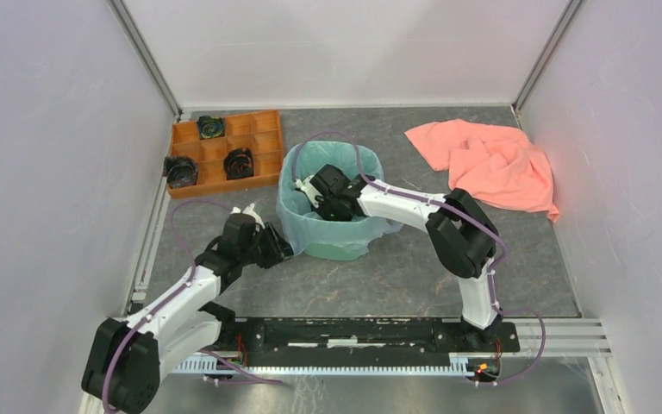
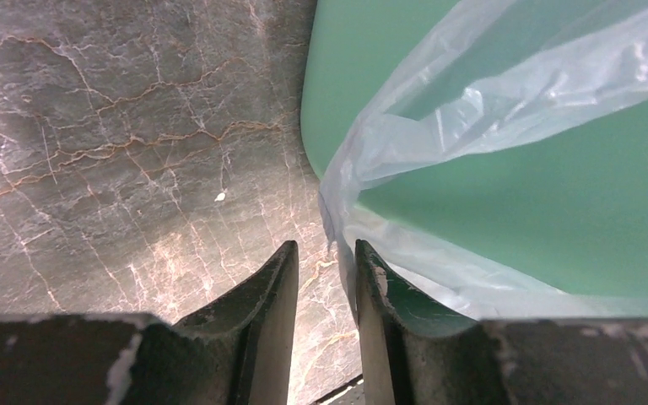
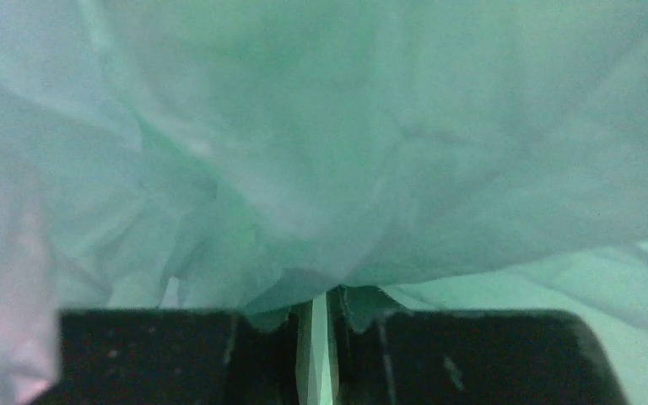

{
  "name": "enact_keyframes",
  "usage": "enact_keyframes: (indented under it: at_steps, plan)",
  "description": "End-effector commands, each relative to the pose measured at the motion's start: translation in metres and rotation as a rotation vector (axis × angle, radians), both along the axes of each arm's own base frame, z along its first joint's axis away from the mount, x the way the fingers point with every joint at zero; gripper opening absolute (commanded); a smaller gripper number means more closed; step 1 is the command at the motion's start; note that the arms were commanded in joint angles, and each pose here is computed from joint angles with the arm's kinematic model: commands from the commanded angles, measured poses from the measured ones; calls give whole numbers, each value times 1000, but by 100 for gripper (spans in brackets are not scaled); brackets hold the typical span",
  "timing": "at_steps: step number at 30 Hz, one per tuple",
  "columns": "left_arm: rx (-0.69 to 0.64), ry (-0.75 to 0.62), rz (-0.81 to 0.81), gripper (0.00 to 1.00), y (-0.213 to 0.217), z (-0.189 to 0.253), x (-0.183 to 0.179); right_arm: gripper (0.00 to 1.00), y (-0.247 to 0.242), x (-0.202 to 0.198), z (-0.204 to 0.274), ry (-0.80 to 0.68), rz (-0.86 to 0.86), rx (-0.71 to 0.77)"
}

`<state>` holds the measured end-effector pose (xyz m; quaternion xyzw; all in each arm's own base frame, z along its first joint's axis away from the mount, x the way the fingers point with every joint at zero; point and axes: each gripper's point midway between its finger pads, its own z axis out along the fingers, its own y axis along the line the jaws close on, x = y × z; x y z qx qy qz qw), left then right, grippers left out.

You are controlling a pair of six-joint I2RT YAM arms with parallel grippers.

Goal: Put the trash bags into the trash bin

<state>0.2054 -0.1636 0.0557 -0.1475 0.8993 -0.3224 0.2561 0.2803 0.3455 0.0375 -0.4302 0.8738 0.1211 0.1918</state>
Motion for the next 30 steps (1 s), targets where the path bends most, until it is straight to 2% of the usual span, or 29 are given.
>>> enact_keyframes:
  at_steps: [1,5,8,15,22,25,28,30]
  plan:
    - [-6,-8,18,38,1,9,0,23,15,5,32,-15,16,58]
    - [-4,-18,31,40,3,14,0,45,15,13,77,-88,-3,95]
    - [-3,-37,40,40,5,20,2,55,7,12,105,-140,-28,134]
    - [9,-38,55,41,7,21,3,69,1,4,147,-186,-35,210]
    - [3,-37,46,41,6,23,3,79,6,14,182,-269,-54,288]
    - [-5,-39,28,41,3,26,3,78,17,21,183,-271,-67,325]
    - [-15,-43,11,41,0,30,3,59,28,28,163,-254,-108,356]
    - [-27,-56,6,41,-1,36,2,53,26,30,135,-240,-144,337]
